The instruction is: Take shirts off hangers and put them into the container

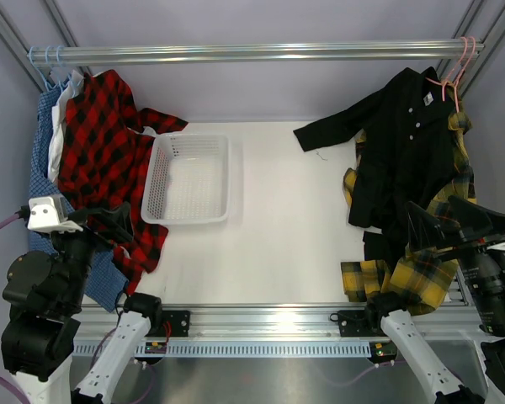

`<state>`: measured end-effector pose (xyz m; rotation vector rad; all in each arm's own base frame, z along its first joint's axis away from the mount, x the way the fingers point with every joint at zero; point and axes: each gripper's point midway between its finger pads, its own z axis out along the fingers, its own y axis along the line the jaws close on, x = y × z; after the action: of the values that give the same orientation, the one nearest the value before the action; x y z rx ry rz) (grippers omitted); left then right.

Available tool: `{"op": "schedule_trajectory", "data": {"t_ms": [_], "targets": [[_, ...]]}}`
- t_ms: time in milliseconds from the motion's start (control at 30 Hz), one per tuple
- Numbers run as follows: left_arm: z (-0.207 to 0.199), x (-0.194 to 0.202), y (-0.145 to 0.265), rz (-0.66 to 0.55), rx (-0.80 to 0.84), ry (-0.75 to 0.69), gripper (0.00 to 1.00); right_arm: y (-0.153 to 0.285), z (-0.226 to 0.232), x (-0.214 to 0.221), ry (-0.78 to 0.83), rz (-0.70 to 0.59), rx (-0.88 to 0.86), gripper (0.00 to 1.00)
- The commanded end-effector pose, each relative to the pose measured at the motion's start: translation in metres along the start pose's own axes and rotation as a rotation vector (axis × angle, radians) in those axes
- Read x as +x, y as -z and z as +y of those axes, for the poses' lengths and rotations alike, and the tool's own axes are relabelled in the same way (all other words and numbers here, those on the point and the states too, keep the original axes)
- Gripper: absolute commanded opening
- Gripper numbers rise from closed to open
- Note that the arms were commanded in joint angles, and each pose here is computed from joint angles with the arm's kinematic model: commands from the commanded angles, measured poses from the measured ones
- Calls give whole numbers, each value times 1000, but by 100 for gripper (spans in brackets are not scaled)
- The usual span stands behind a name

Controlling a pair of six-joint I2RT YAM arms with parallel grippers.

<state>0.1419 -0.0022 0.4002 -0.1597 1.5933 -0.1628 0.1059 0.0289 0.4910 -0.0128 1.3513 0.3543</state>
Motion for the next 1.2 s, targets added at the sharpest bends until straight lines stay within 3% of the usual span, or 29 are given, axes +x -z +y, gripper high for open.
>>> {"op": "schedule_trajectory", "data": {"t_ms": [0,233,400,600,700,800,1167], "targets": [[-5,-2,2,-12,35,-1,99,-12,-4,-1,-10,18,28,99],[-2,20,-7,68,13,-9,99,-53,3,1,-58,127,36,99],[-12,37,-15,120,51,35,99,-105,-34,33,-50,308,286,99],[-32,63,-21,218,142,92,99,-152,-83,48,79,360,545,99],[-39,74,-21,256,187,92,99,-171,-100,63,43,420,568,99],[-39,78,-20,266,191,82,99,-177,-129,67,80,426,641,100],[-32,81,-16,258,185,27,99,-187,-177,94,42,501,656,99]]}}
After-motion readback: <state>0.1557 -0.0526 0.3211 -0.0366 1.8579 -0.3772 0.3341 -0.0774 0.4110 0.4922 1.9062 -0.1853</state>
